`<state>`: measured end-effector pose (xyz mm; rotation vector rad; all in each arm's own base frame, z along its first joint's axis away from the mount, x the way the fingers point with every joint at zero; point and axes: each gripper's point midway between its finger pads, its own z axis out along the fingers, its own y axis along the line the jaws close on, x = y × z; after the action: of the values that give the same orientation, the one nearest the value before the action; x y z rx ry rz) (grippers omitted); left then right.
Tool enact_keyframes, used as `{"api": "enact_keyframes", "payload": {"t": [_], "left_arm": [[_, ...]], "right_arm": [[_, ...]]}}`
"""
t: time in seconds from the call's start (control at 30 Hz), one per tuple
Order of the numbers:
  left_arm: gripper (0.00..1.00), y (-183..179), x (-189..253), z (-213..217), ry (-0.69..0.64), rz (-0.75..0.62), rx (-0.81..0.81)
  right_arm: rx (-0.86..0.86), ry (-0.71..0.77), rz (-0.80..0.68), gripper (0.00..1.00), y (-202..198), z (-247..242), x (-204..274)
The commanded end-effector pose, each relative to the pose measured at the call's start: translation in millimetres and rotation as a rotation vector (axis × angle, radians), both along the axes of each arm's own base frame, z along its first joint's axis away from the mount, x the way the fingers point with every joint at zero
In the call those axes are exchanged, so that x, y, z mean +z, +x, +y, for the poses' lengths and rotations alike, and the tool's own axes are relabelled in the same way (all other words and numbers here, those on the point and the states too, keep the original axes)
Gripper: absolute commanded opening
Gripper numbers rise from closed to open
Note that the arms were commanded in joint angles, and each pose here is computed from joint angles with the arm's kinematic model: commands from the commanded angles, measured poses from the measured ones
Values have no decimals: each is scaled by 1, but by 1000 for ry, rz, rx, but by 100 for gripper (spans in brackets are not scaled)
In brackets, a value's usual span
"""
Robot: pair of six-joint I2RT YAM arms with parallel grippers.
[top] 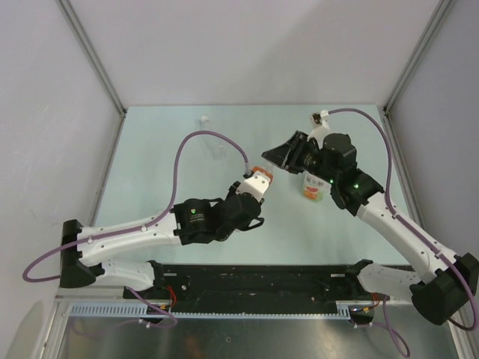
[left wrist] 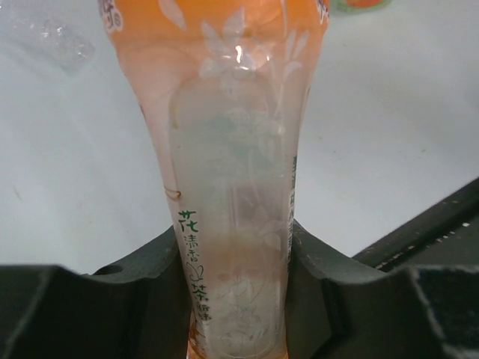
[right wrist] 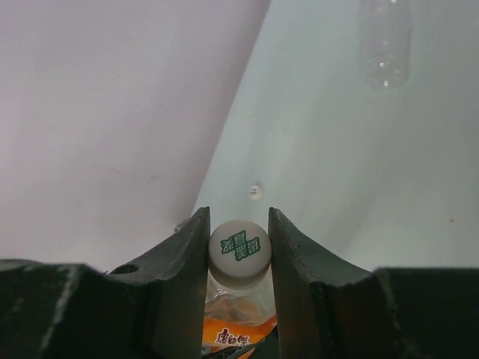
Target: Unscrew the bottle caps
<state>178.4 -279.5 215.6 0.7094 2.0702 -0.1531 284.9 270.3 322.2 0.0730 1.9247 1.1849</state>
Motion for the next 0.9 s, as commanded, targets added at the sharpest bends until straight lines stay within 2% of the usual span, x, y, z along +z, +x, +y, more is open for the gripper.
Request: {"api": "enact_keyframes", "payload": {"t": [0.0, 0.17, 0.53, 0.77, 0.87], "left_arm": [[0, -15, 40, -23, -183, 51, -100], [0, -34, 62, -43, -295, 91, -259], [0, -87, 120, -55, -669, 107, -648], [0, -125, 138, -58, -775, 138, -881], [0, -133, 141, -58, -798, 139, -930]], "right_arm": [[122, 135, -160, 0, -15, -1, 44], [223, 166, -241, 0, -28, -10, 59], [405, 278, -415, 0, -66, -20, 96], [498, 379, -504, 0, -86, -22, 114], [510, 393, -542, 0, -91, -24, 119]]}}
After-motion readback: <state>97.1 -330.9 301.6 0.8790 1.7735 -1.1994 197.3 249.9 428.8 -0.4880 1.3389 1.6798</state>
